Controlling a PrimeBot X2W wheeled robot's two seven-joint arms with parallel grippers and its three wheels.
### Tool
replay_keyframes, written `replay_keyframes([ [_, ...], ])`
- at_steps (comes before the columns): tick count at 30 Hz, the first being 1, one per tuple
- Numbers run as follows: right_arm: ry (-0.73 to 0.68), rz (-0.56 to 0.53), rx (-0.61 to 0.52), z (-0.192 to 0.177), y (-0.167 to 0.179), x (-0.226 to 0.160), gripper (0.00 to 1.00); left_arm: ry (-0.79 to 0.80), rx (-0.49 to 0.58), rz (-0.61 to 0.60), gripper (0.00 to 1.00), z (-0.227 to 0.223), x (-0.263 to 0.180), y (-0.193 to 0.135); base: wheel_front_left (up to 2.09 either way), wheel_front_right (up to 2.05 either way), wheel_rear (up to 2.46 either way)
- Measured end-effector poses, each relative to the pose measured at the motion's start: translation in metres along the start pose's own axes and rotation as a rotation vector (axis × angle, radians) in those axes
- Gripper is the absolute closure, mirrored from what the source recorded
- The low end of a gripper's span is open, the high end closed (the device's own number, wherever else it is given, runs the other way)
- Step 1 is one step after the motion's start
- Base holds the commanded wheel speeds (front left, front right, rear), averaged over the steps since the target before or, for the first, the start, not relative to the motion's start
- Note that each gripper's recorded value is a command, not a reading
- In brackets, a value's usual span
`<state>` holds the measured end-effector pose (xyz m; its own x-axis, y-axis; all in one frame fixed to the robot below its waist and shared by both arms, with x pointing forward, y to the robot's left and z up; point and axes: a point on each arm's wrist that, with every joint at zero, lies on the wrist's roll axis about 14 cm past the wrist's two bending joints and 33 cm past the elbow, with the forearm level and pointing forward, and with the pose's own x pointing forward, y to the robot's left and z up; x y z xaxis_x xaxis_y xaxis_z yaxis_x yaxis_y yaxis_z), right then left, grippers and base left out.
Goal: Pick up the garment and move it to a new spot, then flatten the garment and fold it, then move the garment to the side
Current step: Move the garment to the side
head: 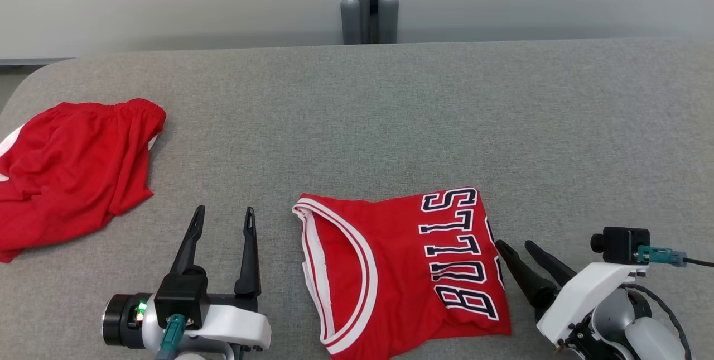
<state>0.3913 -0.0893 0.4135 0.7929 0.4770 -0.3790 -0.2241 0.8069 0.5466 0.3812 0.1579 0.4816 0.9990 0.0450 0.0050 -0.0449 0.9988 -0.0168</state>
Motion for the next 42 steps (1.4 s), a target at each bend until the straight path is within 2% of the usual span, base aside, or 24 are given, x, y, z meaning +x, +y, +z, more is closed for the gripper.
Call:
replay_keyframes([
  [4, 0.059, 0.016, 0.041, -0.012, 0.004, 0.009, 0.00, 0.012, 0.007, 0.006, 0.00, -0.004, -0.001, 0.002, 0.00, 0.00, 0.00],
  [20, 0.157, 0.084, 0.041, -0.033, 0.029, 0.035, 0.00, 0.011, 0.028, 0.035, 0.00, -0.003, -0.006, 0.014, 0.00, 0.00, 0.00],
  [21, 0.164, 0.085, 0.038, -0.035, 0.029, 0.036, 0.42, 0.011, 0.028, 0.035, 0.00, -0.003, -0.006, 0.014, 0.00, 0.00, 0.00],
  [23, 0.170, 0.083, 0.030, -0.036, 0.028, 0.037, 0.85, 0.013, 0.028, 0.035, 0.00, -0.003, -0.006, 0.014, 0.00, 0.00, 0.00],
  [24, 0.168, 0.085, 0.024, -0.036, 0.028, 0.038, 1.00, 0.014, 0.028, 0.036, 0.00, -0.004, -0.006, 0.014, 0.00, 0.00, 0.00],
  [37, 0.127, 0.055, -0.081, -0.023, 0.012, 0.031, 1.00, 0.004, 0.023, 0.009, 0.00, -0.002, -0.001, 0.004, 0.00, 0.00, 0.00],
  [42, 0.128, 0.005, -0.220, -0.012, -0.014, 0.020, 1.00, 0.002, 0.012, -0.028, 0.00, -0.002, 0.006, -0.009, 0.00, 0.00, 0.00],
])
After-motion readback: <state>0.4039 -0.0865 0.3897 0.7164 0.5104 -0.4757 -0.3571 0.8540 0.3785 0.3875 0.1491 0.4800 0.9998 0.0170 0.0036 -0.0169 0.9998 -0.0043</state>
